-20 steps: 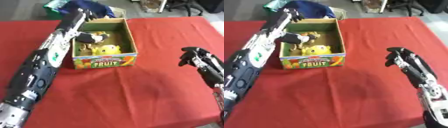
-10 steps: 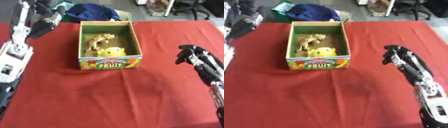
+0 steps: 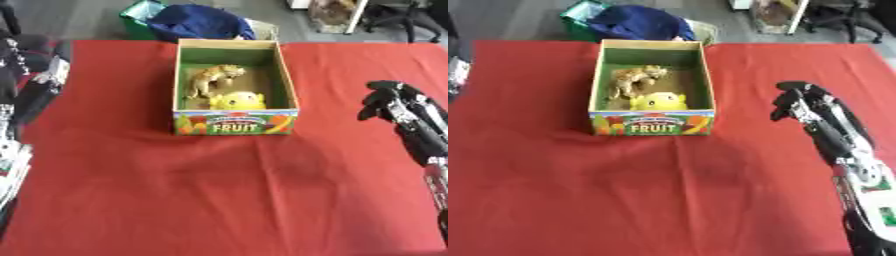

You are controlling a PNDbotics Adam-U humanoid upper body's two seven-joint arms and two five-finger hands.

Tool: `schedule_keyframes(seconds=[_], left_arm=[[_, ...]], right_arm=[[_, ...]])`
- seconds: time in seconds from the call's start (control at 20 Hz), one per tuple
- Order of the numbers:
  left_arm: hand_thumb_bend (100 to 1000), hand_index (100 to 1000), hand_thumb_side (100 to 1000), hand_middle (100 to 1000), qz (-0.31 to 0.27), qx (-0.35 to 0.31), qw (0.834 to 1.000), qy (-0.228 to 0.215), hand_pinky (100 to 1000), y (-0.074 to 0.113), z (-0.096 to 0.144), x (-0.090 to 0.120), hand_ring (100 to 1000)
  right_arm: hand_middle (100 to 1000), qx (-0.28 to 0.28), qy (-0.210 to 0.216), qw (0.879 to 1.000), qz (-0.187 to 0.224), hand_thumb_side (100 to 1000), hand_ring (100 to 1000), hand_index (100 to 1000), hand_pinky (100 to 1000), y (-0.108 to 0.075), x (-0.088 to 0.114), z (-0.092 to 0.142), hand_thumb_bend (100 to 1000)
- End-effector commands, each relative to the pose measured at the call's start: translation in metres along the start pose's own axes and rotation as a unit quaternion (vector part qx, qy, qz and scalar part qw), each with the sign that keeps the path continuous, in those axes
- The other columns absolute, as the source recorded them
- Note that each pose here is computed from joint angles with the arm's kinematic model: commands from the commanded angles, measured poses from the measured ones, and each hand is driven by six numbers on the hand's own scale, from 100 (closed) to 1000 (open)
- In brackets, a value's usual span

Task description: Pick up objects on the table and place them in the box.

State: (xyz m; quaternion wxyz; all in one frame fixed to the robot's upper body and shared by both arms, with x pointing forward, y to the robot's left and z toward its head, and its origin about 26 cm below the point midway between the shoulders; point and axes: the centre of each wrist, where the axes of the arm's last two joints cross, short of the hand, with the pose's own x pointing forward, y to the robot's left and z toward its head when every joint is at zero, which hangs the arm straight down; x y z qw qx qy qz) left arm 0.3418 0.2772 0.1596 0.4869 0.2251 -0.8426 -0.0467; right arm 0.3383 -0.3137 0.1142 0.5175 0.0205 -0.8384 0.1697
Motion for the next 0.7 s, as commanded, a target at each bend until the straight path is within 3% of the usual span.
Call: schedule_keyframes(seconds=[0.05,0.7], left_arm=[[427,670,496,550,0.011,0.018,1.0,-0.003,637,0.004,0.005,0.003,576],[422,665,498,545,0.04,0.025,0.998,0.039,633,-0.005,0.03,-0.017,570]], right_arm=[[556,-0.003,-0.016,1.0,0.008,570,535,760,565,-0.006,0.011,-0.003,100],[568,-0.01,-0.014,1.0,0.001,571,542,756,565,-0.003,0.01,-0.001,100]])
